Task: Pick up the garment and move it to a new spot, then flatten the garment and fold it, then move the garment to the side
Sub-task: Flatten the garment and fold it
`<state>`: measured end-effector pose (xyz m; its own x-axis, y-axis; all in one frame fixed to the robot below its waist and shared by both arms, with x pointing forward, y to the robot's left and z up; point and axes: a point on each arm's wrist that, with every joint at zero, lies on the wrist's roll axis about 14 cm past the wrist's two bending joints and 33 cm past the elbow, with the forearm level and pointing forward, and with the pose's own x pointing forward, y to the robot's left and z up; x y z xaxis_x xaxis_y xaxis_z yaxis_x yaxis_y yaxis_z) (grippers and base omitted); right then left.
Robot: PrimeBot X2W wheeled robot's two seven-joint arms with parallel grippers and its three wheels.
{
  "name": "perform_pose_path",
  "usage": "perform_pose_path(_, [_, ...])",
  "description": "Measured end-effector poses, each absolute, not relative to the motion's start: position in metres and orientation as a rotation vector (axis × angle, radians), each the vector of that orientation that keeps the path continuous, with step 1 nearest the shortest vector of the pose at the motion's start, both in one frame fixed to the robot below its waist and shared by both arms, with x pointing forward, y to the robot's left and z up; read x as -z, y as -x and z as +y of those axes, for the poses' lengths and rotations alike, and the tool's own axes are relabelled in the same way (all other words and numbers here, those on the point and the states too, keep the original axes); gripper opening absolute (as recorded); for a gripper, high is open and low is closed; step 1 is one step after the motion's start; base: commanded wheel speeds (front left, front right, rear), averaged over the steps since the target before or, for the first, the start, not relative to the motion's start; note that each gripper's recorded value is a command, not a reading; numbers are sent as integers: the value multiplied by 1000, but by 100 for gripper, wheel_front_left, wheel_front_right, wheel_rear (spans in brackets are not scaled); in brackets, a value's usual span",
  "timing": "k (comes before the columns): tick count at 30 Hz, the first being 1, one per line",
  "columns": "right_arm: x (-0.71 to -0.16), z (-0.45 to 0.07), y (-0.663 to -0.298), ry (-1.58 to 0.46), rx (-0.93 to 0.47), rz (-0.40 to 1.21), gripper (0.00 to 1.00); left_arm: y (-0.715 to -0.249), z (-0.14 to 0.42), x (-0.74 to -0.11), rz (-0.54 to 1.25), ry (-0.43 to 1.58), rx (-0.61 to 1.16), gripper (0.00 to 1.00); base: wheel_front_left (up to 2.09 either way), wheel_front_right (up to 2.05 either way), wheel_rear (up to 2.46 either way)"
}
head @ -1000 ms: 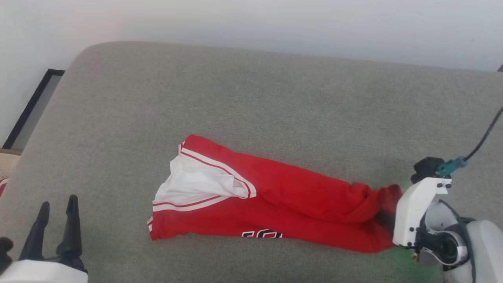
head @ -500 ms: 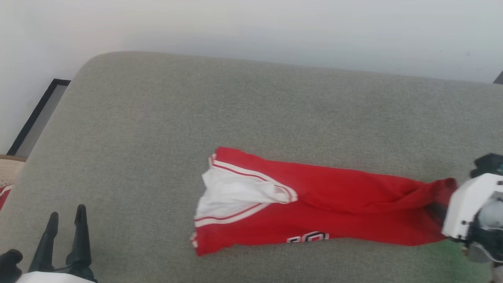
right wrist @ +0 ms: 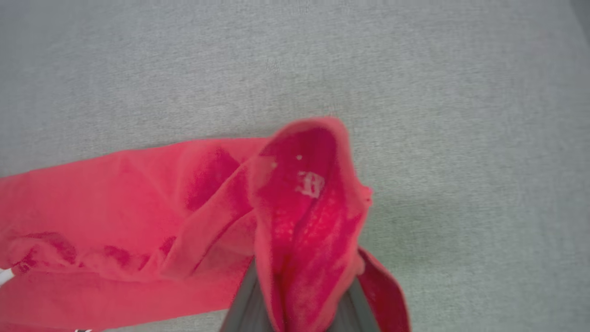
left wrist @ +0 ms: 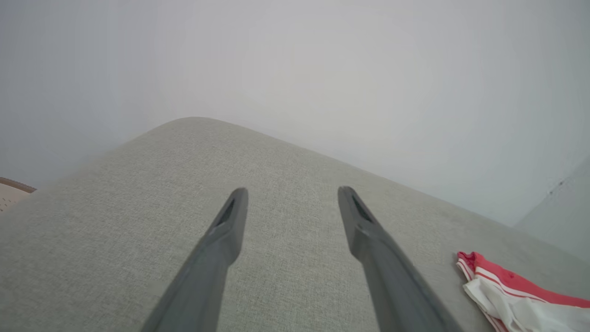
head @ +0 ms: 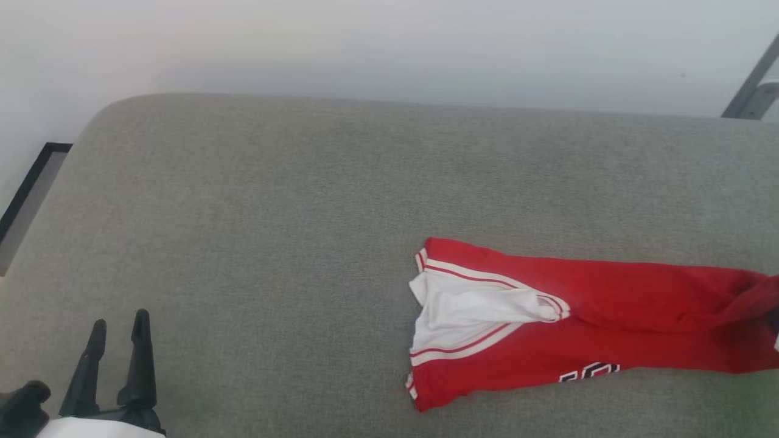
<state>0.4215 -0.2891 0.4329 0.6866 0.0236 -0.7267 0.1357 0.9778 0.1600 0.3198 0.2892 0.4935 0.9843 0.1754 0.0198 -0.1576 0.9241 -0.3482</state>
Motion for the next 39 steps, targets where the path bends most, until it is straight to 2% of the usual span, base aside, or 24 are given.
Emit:
perform_pose_path(6, [-436, -306, -416, -188, 110, 809, 0, -327, 278, -495, -51, 358, -135, 100, 0, 0, 0])
perform_pose_path(11, [-441, -301, -414, -185, 89, 804, 0, -331, 271, -497, -56, 355, -109, 100, 0, 0, 0])
perform_pose_path(25, [-469, -180, -416, -180, -295, 767, 0, -319, 279, -498, -59, 299, -129, 100, 0, 0, 0])
perform_pose_path(33, [-469, -92, -415, -133, -521, 788, 0, -305, 288, -496, -54, 298, -164, 100, 0, 0, 0])
perform_pose_path(39, [-460, -41, -415, -83, -639, 818, 0, -298, 293, -496, -54, 300, -183, 100, 0, 0, 0])
